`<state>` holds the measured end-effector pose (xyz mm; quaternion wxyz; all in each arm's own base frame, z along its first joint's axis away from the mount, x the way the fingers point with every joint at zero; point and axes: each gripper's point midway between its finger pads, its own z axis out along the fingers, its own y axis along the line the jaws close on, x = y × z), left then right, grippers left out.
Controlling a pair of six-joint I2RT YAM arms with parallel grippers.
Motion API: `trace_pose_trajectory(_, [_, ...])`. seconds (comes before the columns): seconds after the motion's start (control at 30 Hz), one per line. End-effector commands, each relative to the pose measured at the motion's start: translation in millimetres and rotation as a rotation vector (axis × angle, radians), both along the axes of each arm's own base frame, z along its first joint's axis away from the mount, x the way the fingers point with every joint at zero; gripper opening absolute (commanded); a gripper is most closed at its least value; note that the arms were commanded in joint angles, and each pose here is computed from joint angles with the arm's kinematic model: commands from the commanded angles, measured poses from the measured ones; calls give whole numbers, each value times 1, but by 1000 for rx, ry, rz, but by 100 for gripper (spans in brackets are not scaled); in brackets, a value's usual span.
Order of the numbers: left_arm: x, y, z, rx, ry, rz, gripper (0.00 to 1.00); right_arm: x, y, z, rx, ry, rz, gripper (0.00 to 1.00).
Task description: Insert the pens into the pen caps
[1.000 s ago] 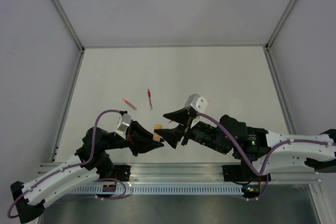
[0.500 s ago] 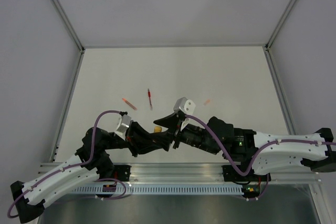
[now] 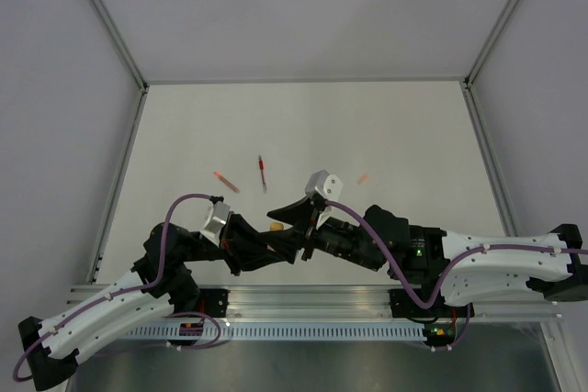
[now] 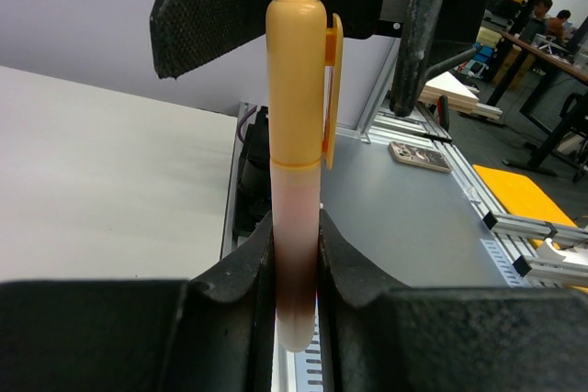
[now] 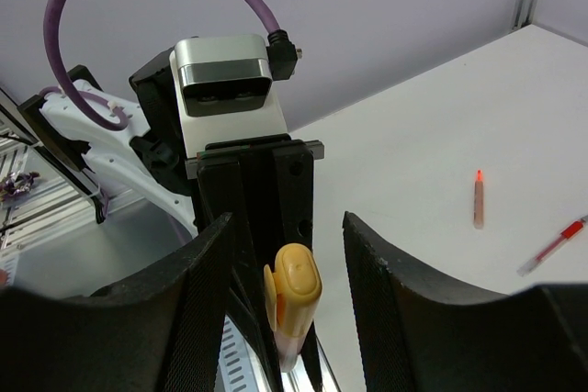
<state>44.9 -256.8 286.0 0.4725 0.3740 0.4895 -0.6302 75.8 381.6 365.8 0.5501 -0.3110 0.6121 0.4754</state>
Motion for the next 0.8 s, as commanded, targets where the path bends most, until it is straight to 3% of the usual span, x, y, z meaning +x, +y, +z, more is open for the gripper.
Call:
trace_pose_trajectory(0.0, [-3,1,9,-34,-37,-13,2,2,-6,27,76,4,-10,56])
trace_pose_trajectory(0.2, [-3,2,10,-38,-42,-12,2,-1,-5,20,72,15,3,51])
trace_pose_trajectory(0.33, [-4,3,11,-42,-41,-13,2,-7,-2,9,70,36,38,41])
trace_pose_trajectory(0.43, [-1,2,15,-57,-40,1,2,-11,4,-10,45,53,62,28])
trace_pose_trajectory(0.47, [0,2,16,-67,-23,9,2,-12,6,-19,28,62,66,11])
trace_pose_trajectory(0.5, [0,3,19,-78,-22,8,2,-12,7,-26,8,69,67,1])
trace_pose_trajectory(0.77, [4,11,56,-183,-1,54,2,-20,12,-61,-49,103,107,0])
